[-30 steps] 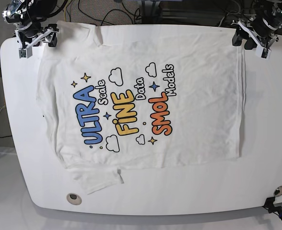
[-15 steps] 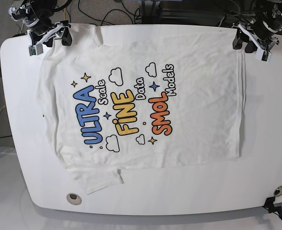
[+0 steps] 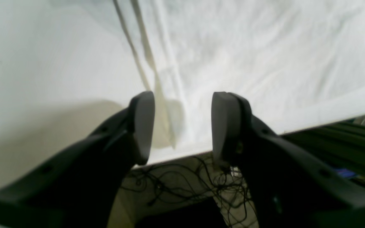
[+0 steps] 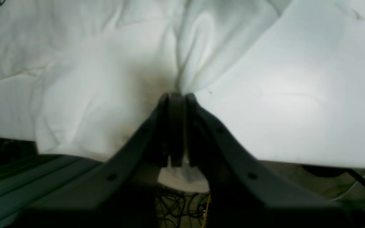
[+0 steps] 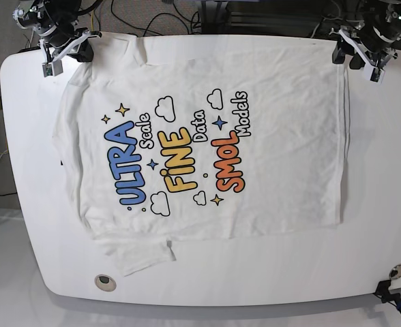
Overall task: Fold the T-shirt properly
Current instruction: 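Grasp the shoulder edges at the collar with both grippers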
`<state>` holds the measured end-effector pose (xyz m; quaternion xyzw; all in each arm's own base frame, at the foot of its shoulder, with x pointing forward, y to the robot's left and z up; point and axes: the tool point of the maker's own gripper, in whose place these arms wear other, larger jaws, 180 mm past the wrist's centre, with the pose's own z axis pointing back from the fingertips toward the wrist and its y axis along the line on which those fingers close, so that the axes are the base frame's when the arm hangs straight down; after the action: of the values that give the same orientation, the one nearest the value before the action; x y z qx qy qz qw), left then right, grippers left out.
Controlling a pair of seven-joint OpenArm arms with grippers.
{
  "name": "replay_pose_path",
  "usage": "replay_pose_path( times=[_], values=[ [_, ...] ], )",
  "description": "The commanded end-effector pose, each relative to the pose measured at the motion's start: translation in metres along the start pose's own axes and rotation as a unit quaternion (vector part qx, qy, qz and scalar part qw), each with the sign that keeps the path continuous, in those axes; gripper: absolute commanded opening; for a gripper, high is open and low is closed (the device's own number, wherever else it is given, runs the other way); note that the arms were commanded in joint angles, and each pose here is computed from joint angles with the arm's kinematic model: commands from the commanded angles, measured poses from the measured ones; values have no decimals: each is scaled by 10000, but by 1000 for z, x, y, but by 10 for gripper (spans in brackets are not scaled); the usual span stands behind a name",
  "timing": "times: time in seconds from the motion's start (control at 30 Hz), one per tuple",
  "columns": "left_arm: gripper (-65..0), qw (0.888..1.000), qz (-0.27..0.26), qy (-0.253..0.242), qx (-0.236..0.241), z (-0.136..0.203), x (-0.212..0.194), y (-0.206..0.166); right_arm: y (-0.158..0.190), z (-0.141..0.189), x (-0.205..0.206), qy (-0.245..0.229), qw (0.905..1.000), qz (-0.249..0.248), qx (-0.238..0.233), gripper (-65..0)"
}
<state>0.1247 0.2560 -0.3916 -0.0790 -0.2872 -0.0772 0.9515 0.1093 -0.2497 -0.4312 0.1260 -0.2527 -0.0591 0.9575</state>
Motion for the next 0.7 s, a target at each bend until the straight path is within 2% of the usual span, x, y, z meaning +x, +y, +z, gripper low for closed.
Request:
replay_pose_path(
  times=[0.0,0.27,0.4,0.67],
  values=[
    [-385,10000,-53,-78,-16,4,4,0,-8,2,-29,657,9976,28,-207,-650],
    [-378,9998,6,178,-51,11,-17,-3,-7,2,-29,660,9976,32,-200,-650],
    [-311,9998,-29,208,-27,11,-17,-1,3,-4,-30,728,9972,148,-43,-650],
    [-311,9981,307,533,106,-1,-40,17,10,-8,-31,765,9969,199,54,-650]
  ],
)
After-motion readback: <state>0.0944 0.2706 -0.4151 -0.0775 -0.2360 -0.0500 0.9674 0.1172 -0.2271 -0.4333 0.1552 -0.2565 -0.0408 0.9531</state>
